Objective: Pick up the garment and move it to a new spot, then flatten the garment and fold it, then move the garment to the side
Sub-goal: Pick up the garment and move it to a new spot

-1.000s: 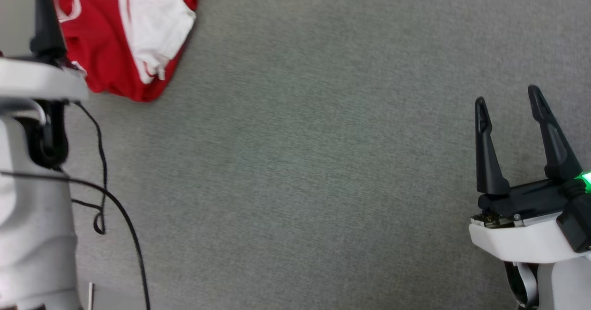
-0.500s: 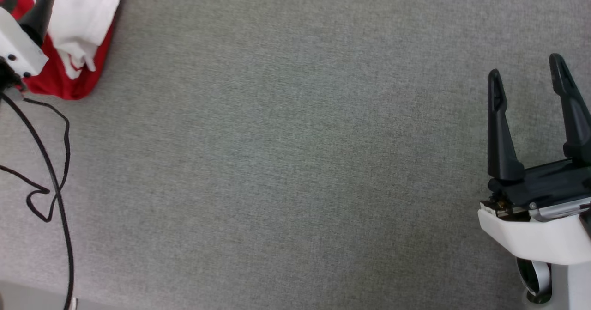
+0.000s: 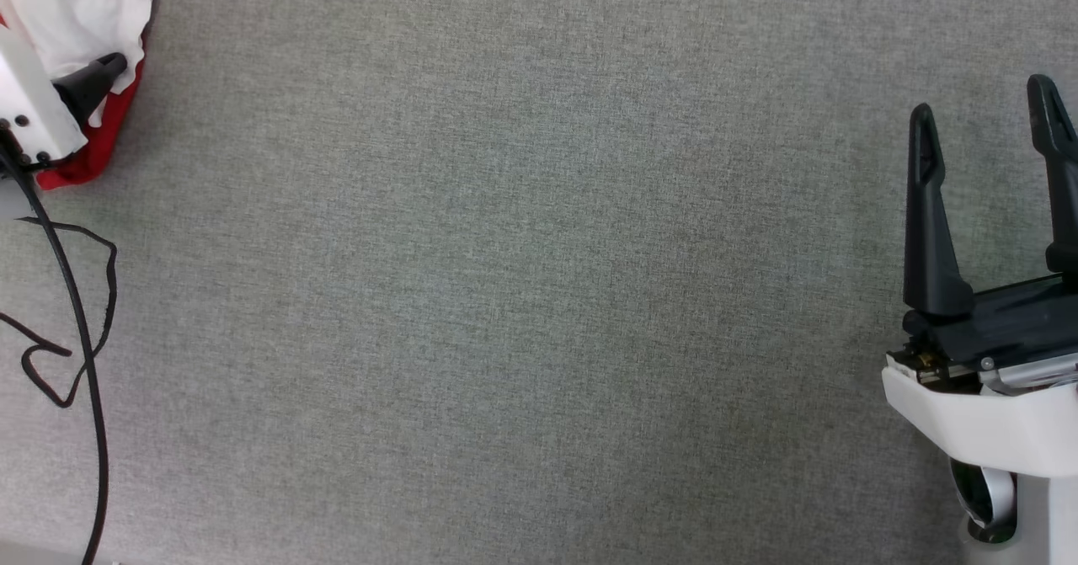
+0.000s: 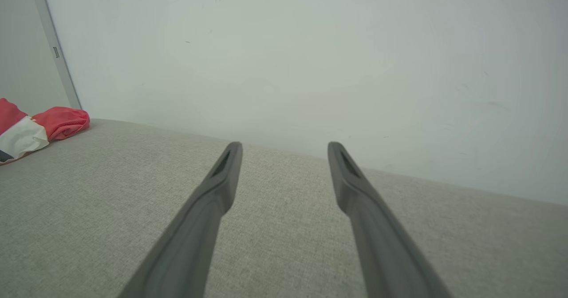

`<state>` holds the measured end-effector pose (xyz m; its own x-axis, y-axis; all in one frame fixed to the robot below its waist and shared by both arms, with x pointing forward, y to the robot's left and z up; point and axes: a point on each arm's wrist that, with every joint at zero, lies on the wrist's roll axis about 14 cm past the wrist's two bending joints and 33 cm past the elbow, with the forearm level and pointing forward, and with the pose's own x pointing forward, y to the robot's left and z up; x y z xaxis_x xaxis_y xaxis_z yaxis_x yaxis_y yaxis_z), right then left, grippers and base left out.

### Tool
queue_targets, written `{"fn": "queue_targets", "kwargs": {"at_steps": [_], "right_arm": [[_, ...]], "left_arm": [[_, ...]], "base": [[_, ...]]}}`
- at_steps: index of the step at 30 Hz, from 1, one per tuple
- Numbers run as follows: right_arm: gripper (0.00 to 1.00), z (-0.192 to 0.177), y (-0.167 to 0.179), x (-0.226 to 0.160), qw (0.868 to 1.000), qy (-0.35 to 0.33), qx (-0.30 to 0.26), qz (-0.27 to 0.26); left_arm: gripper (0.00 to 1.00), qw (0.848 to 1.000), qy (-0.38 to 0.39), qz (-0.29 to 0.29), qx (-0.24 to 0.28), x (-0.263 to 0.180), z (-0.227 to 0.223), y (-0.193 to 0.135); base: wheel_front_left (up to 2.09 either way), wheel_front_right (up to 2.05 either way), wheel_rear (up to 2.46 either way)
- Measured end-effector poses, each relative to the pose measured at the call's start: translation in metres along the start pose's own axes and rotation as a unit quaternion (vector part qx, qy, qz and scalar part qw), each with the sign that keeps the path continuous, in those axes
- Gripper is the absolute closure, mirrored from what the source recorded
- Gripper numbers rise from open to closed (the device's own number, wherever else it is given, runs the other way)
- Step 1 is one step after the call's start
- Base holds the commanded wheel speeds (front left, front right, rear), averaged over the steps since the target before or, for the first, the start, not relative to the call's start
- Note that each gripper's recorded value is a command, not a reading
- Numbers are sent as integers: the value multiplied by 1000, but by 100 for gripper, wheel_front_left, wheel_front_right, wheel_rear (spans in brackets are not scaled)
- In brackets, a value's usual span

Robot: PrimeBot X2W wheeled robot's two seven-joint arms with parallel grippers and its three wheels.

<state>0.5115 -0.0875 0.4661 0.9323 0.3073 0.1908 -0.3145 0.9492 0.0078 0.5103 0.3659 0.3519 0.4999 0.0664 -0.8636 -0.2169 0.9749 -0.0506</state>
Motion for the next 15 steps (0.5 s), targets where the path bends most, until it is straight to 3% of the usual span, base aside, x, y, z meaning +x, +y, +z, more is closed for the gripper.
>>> {"fn": "queue_targets", "kwargs": {"at_steps": [2, 10, 15], "right_arm": [[0, 1, -1, 0, 1000, -2, 1, -1], [0, 22, 7, 2, 1000, -20, 4, 7], [0, 45, 13, -2, 999, -37, 8, 11]], "left_arm": [[100, 1000, -2, 2, 10, -1, 1, 0], [100, 995, -83, 7, 56, -24, 23, -2], [100, 981, -160, 0, 108, -65, 61, -12]], "base": [[0, 0, 0], [0, 0, 0], [0, 0, 0]]}}
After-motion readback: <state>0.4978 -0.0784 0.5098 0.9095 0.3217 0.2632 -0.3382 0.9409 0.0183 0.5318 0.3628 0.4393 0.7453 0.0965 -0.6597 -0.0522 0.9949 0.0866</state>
